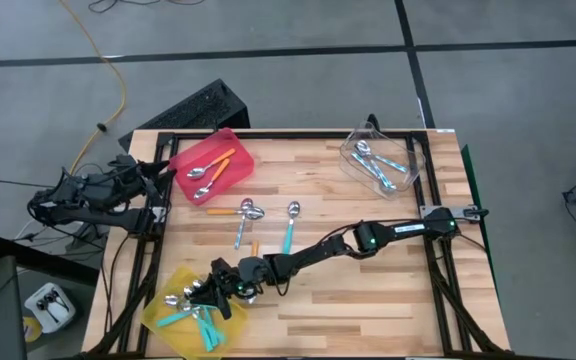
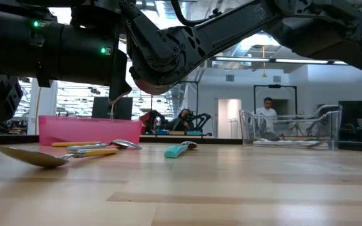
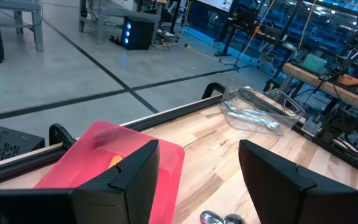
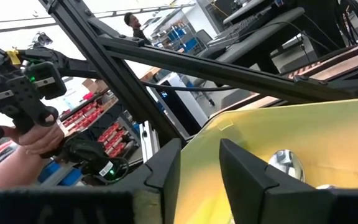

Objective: Sort silverware by color (type)
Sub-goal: Put the light blue spoon into the yellow bin

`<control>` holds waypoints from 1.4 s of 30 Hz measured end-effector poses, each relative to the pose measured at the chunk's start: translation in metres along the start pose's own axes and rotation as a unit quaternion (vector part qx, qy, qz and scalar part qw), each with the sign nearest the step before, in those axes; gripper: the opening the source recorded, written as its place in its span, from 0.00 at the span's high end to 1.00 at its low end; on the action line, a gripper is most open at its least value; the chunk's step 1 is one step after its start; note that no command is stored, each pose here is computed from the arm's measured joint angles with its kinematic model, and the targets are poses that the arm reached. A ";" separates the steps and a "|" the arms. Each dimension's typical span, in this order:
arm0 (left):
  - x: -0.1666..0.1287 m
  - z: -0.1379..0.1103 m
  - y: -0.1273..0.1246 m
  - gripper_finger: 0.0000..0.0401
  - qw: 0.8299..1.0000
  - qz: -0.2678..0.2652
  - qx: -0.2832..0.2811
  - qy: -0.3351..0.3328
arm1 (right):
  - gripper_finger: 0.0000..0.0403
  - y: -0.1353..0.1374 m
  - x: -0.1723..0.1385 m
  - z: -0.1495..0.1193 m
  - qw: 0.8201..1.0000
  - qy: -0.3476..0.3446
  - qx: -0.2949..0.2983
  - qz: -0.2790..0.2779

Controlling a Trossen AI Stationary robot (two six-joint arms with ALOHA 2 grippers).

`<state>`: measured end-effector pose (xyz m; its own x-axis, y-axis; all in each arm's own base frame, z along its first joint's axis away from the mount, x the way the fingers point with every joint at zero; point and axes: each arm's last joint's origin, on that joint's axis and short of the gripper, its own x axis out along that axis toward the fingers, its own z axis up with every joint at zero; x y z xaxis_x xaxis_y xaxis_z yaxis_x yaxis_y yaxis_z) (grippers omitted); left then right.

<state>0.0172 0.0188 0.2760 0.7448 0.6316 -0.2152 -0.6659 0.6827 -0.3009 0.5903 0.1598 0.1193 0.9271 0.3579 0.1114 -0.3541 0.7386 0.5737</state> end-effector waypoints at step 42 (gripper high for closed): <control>0.000 0.000 0.000 0.49 1.000 0.000 0.000 0.000 | 0.58 0.121 -0.047 0.167 0.928 0.204 -0.304 -0.064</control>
<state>0.0172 0.0188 0.2759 0.7449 0.6316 -0.2152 -0.6658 0.6828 -0.3008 0.5243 0.1371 0.3191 0.8867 0.3390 -0.3145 -0.3626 0.9318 -0.0179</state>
